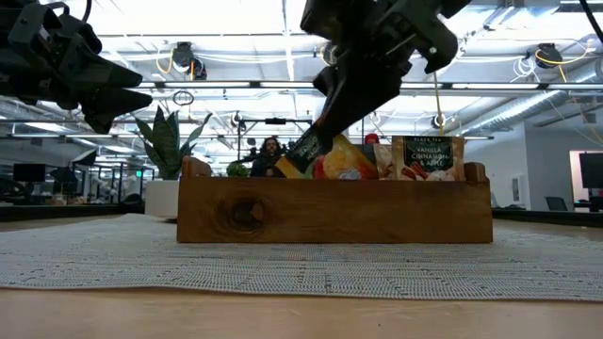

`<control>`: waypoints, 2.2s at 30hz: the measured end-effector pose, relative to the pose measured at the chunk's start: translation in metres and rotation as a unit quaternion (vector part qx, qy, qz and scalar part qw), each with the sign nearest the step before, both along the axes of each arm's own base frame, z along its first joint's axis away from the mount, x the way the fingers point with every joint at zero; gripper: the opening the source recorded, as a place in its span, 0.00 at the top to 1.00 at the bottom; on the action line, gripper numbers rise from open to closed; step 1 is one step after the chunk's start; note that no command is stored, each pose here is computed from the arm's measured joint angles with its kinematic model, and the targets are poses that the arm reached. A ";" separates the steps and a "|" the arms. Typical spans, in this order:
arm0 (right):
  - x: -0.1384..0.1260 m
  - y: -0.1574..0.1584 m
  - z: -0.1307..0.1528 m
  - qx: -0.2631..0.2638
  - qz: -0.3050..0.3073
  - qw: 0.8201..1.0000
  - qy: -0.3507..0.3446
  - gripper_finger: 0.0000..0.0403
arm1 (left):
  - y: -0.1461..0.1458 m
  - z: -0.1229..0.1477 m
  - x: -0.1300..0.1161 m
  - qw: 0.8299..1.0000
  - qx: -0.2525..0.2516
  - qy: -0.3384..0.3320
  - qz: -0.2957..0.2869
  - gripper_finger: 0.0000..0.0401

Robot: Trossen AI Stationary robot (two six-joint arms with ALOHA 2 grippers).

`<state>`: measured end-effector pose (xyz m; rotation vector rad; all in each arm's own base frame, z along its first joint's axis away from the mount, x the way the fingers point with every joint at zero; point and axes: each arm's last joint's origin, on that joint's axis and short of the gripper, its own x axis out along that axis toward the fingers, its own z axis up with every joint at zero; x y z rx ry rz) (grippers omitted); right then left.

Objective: Pick & Place Tea
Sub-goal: Put the yellow tea bag into the middle compartment of the wood organizer

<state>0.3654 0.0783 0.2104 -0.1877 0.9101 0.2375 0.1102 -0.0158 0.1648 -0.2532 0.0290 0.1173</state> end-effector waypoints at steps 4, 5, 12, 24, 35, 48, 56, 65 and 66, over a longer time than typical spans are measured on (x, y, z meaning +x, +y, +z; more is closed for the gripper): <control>-0.001 0.012 0.004 -0.019 -0.012 0.999 -0.023 1.00 | 0.000 0.000 0.000 1.000 0.000 0.000 0.000 0.49; -0.002 0.016 0.004 -0.025 -0.019 0.999 -0.027 1.00 | 0.000 0.000 0.000 1.000 0.000 0.000 0.000 0.49; -0.008 0.032 -0.016 -0.046 -0.056 0.991 -0.112 1.00 | 0.000 0.000 0.000 1.000 0.000 0.000 0.000 0.49; -0.039 0.028 -0.050 -0.028 -0.137 0.956 -0.258 1.00 | 0.000 0.000 0.000 1.000 0.000 0.000 0.000 0.49; -0.094 0.031 -0.063 0.038 -0.167 0.886 -0.430 1.00 | 0.000 0.000 0.000 1.000 0.000 -0.002 0.000 0.49; -0.082 0.041 -0.084 0.038 -0.126 0.879 -0.458 1.00 | 0.000 0.000 0.000 1.000 0.000 -0.001 0.000 0.49; -0.063 0.038 -0.107 0.022 -0.150 0.884 -0.442 1.00 | 0.000 0.000 0.000 1.000 0.000 -0.001 0.000 0.49; -0.063 0.034 -0.120 -0.002 -0.178 0.871 -0.457 1.00 | 0.000 0.000 0.000 1.000 0.000 -0.001 0.000 0.49; -0.063 0.034 -0.120 -0.005 -0.180 0.871 -0.457 1.00 | 0.000 0.000 0.000 1.000 0.000 -0.001 0.000 0.49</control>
